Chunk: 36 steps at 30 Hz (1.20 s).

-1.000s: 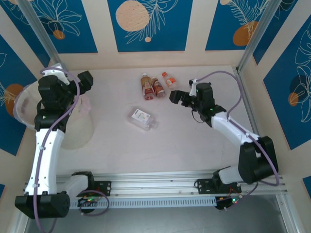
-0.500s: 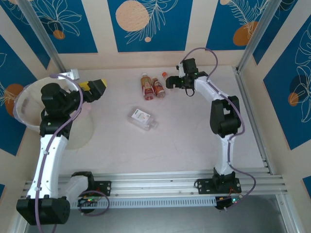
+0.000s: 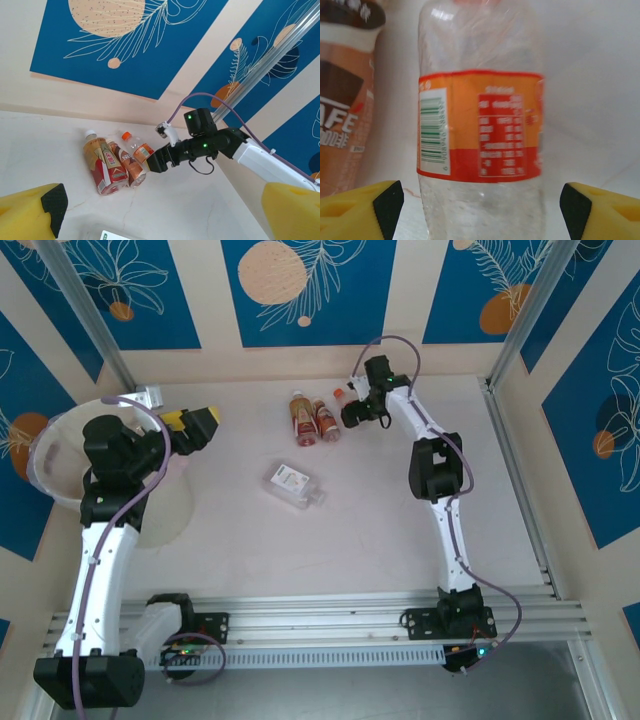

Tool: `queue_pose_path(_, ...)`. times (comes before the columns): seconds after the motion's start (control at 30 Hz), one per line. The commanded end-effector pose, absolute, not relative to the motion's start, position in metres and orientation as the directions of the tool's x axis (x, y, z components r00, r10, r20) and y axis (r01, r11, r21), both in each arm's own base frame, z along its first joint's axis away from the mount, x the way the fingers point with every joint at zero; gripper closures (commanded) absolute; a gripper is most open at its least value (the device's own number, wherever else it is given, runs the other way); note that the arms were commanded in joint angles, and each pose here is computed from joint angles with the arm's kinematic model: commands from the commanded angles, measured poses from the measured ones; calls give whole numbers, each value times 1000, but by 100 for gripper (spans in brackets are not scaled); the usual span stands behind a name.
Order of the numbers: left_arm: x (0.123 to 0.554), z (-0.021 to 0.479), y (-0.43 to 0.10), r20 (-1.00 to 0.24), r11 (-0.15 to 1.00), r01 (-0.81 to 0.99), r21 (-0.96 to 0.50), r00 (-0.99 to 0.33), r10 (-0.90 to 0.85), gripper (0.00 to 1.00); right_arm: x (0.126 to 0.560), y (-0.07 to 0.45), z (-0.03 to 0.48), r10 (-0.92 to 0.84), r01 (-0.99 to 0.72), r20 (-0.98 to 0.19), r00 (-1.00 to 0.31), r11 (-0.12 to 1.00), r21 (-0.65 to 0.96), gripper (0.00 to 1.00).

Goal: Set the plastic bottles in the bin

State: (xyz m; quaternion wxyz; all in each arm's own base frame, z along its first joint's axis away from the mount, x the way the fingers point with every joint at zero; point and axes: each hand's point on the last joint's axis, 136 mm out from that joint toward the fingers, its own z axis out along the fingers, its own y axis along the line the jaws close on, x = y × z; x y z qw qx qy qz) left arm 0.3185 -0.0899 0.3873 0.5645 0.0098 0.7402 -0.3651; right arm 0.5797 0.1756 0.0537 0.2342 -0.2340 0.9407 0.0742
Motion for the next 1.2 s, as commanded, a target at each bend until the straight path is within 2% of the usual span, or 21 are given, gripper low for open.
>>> queue_pose_path(0.0,318,382,-94,-845,728,442,-524,-374,-381,0,570,184,44,-484,-535,-431,-762,845,-3,17)
queue_pose_path(0.07,319,381,-94,-842,727,438,-528,-379,-383,0,573,183,37,-484,-523,-421,-767,852,-26,21)
queue_pose_path(0.17,319,380,-94,-839,725,438,-532,-386,-383,0,580,175,35,-450,-470,-426,-785,880,-64,34)
queue_pose_path(0.27,317,381,-96,-838,719,445,-534,-390,-381,0,583,173,50,-418,-434,-453,-788,898,-73,48)
queue_pose_path(0.43,315,385,-106,-826,678,481,-557,-409,-389,0,570,166,93,-367,-381,-544,-755,920,-92,60)
queue_pose_path(0.6,313,382,-134,-826,645,527,-554,-447,-344,0,529,155,144,-277,-322,-663,-695,945,-57,64)
queue_pose_path(0.8,316,367,-189,-795,555,583,-593,-533,-290,0,446,159,193,-158,-344,-760,-631,935,91,65)
queue_pose_path(0.97,325,351,-230,-747,479,588,-651,-608,-269,0,374,180,218,-56,-461,-794,-606,838,292,64)
queue_pose_path(1.17,334,341,-269,-700,406,582,-704,-667,-256,0,312,205,226,-78,-607,-824,-562,716,346,63)
